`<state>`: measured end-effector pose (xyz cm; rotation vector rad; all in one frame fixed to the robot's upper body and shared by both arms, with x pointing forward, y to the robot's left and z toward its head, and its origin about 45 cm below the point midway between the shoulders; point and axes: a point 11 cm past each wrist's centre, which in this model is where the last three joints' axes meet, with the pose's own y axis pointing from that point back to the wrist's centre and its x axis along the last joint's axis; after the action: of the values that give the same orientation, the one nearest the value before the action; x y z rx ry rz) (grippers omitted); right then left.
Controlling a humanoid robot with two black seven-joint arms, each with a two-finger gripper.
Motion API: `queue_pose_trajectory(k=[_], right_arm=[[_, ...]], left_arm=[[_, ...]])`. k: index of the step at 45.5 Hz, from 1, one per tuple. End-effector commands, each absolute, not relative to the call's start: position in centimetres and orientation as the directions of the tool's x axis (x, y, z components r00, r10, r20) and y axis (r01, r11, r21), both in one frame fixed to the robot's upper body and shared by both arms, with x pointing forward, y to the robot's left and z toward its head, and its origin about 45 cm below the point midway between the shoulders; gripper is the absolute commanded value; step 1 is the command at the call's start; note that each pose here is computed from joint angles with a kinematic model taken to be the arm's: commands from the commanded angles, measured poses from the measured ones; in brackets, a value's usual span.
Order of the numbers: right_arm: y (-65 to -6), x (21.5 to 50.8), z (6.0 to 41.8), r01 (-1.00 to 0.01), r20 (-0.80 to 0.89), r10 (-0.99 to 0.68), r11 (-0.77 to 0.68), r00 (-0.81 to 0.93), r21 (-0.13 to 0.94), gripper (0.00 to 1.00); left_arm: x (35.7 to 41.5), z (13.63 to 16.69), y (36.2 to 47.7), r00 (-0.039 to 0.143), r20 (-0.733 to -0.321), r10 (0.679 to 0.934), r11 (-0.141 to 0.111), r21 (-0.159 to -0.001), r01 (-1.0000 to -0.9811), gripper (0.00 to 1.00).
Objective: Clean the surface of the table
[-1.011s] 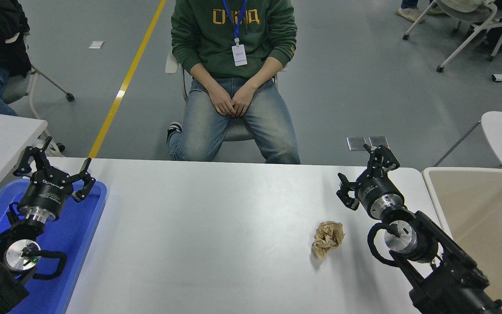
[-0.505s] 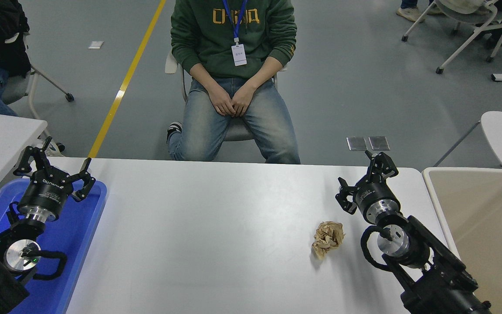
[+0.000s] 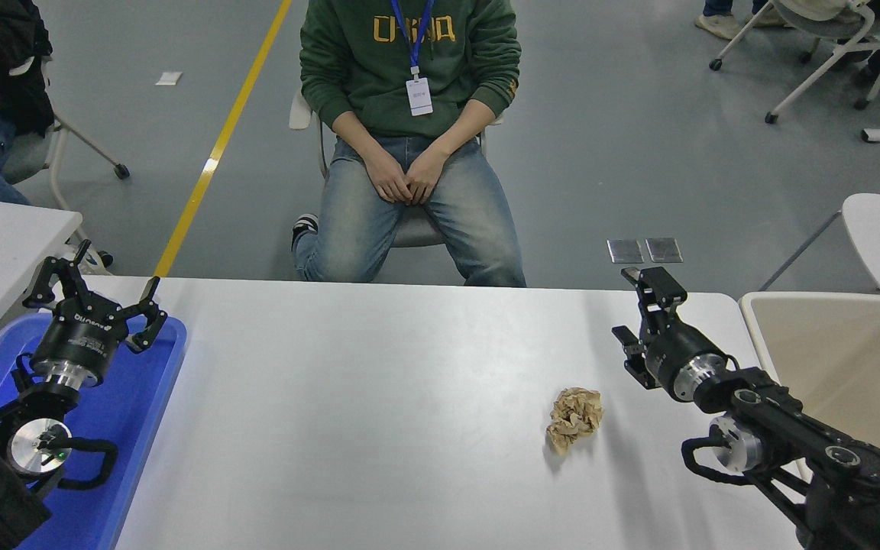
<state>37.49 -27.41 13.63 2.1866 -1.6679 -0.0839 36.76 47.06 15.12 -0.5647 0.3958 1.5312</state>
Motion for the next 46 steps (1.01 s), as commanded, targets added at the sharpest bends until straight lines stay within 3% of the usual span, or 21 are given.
queue_pose_trajectory(k=[1,13,29,46], right_arm=[[-28.6,35.8,13.3,-0.839,0.436,-0.742,-0.314,0.509,0.445,1.00],[-28.5,36.5,15.3,-0.740,0.513,-0.545,-0.373,0.663,0.560,1.00],[-26.8,35.7,14.8,-0.568,0.401,-0.512,-0.222,0.760,0.792,1.00],[-19.7,35.3,13.7,-0.477,0.257,-0.547,-0.307,0.797,0.824,1.00]], left_arm=[[36.76,15.12,47.1,0.017,-0.574,0.819,-0.047,-0.096,-0.9943,1.00],[36.76,15.12,47.1,0.017,-0.574,0.819,-0.047,-0.096,-0.9943,1.00],[36.76,15.12,47.1,0.017,-0.574,0.819,-0.047,-0.096,-0.9943,1.00],[36.77,15.14,47.1,0.017,-0.575,0.818,-0.048,-0.097,-0.9941,1.00]])
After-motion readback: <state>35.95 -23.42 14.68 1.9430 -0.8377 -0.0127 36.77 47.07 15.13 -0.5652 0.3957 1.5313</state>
